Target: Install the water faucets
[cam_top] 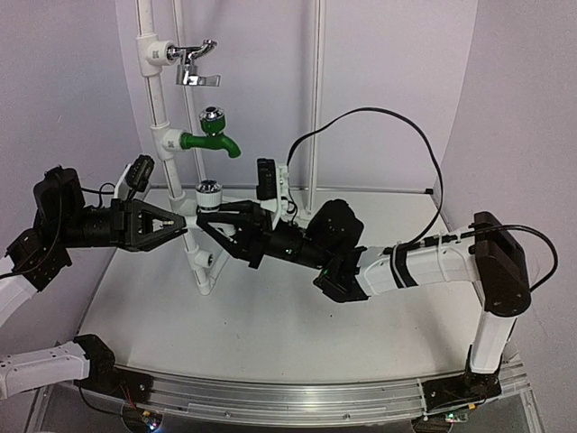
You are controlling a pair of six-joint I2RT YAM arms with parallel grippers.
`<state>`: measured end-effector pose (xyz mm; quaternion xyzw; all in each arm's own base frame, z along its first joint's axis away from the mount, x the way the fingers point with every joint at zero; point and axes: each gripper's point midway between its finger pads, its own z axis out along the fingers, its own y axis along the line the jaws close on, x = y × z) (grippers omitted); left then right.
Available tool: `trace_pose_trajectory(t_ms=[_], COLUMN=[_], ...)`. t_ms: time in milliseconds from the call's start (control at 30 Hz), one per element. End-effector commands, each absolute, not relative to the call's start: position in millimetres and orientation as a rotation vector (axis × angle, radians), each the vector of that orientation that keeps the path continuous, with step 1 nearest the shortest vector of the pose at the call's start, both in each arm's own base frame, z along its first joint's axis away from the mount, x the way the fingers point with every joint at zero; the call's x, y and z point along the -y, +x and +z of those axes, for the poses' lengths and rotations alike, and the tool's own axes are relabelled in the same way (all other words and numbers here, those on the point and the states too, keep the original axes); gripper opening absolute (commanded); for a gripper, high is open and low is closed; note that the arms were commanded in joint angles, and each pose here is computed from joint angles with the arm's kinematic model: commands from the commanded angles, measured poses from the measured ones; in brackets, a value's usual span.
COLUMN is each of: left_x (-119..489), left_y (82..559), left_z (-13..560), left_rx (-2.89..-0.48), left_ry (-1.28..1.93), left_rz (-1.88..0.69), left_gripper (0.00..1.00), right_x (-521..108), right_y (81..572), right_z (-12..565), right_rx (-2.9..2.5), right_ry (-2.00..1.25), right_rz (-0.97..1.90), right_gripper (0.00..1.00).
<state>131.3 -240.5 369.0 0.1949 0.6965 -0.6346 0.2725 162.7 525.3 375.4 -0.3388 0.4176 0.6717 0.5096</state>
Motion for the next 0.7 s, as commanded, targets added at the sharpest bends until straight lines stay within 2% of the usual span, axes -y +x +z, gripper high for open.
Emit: trace_pose_trajectory(t_ms=[0, 67, 167, 233, 333, 667], left_x=[241.2, 240.4, 241.2, 242.9, 244.4, 244.9], left_y=[125.3, 127.3, 130.0, 130.4, 129.4, 125.2], left_z=[387.9, 388.6, 388.8, 387.0, 385.2, 381.6], left_rx=[-1.779, -1.772, -1.775, -1.792, -1.800, -1.827], left_ry=[0.593, 0.584, 0.590, 0.604, 0.624, 0.655], left_rz=[-1.720, -1.704, -1.686, -1.682, -1.687, -1.689], left_gripper=[0.14, 0.02, 0.00, 0.00, 0.00, 0.00], right_x=[-524.0, -522.5, -523.0, -523.8, -523.0, -517.9], right_y=[163.9, 161.3, 148.6, 141.9, 137.3, 145.7], right_z=[397.1, 390.2, 367.7, 354.8, 349.7, 359.9], right_rx=[-0.977, -1.012, -1.093, -1.144, -1.164, -1.129], right_ry=[-0.771, -0.801, -0.955, -1.070, -1.177, -1.251], right_rz=[1.632, 1.622, 1.575, 1.527, 1.458, 1.341], right_gripper=[0.03, 0.21, 0.48, 0.56, 0.60, 0.61])
